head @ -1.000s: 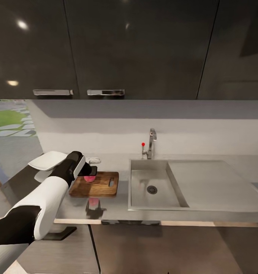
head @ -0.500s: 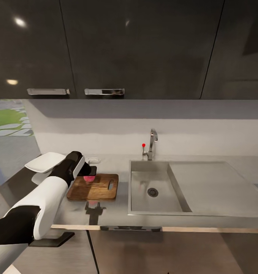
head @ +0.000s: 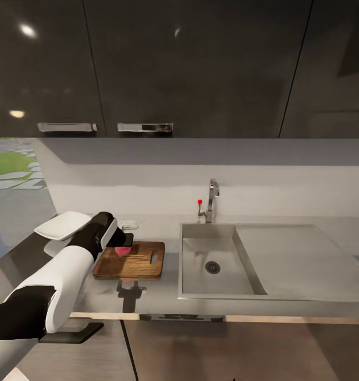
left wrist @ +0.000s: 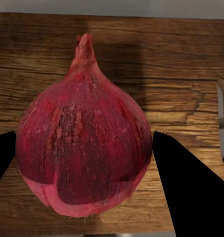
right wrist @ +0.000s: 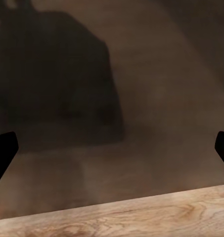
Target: In the kitchen, take the Vidalia onion out of the sink, dice it on the chopping board with the paring knife, put the diced onion into the bowl on the countertop, then place both the paring knife and the chopping board into the sink.
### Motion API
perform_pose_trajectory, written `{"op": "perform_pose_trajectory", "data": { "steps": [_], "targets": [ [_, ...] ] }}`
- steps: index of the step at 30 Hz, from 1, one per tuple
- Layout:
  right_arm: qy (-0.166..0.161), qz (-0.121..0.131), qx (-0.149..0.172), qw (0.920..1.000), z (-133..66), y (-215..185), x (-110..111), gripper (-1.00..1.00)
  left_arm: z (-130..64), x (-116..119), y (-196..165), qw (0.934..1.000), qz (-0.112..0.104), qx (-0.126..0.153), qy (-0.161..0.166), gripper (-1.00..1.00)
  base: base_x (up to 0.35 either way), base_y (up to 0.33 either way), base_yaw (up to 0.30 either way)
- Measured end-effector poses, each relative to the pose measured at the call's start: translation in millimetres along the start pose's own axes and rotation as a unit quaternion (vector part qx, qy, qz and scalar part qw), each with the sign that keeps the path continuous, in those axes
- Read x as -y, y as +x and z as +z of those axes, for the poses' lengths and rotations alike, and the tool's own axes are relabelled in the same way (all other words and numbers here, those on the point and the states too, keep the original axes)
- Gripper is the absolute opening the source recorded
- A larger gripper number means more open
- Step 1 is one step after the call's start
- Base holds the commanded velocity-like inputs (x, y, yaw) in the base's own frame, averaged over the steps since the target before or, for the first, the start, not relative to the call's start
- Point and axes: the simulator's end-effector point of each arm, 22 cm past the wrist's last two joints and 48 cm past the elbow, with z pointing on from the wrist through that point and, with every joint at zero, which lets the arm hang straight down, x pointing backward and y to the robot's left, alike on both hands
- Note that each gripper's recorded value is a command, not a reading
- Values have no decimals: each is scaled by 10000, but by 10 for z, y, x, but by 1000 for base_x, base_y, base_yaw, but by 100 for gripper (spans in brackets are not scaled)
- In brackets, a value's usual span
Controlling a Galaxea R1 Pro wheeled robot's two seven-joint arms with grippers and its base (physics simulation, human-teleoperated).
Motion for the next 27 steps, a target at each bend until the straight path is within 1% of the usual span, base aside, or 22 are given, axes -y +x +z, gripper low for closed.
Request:
{"op": "perform_pose_trajectory", "data": {
  "steps": [10, 27],
  "targets": [
    [2, -5, -32, 10000, -5, 26, 3, 100, 47, -9, 34, 10000, 0, -52, -13, -100, 0, 0, 0],
    [3, -5, -36, 10000, -6, 30, 3, 100, 53, -7, 37, 10000, -4, -57, -9, -100, 0, 0, 0]
  ]
}}
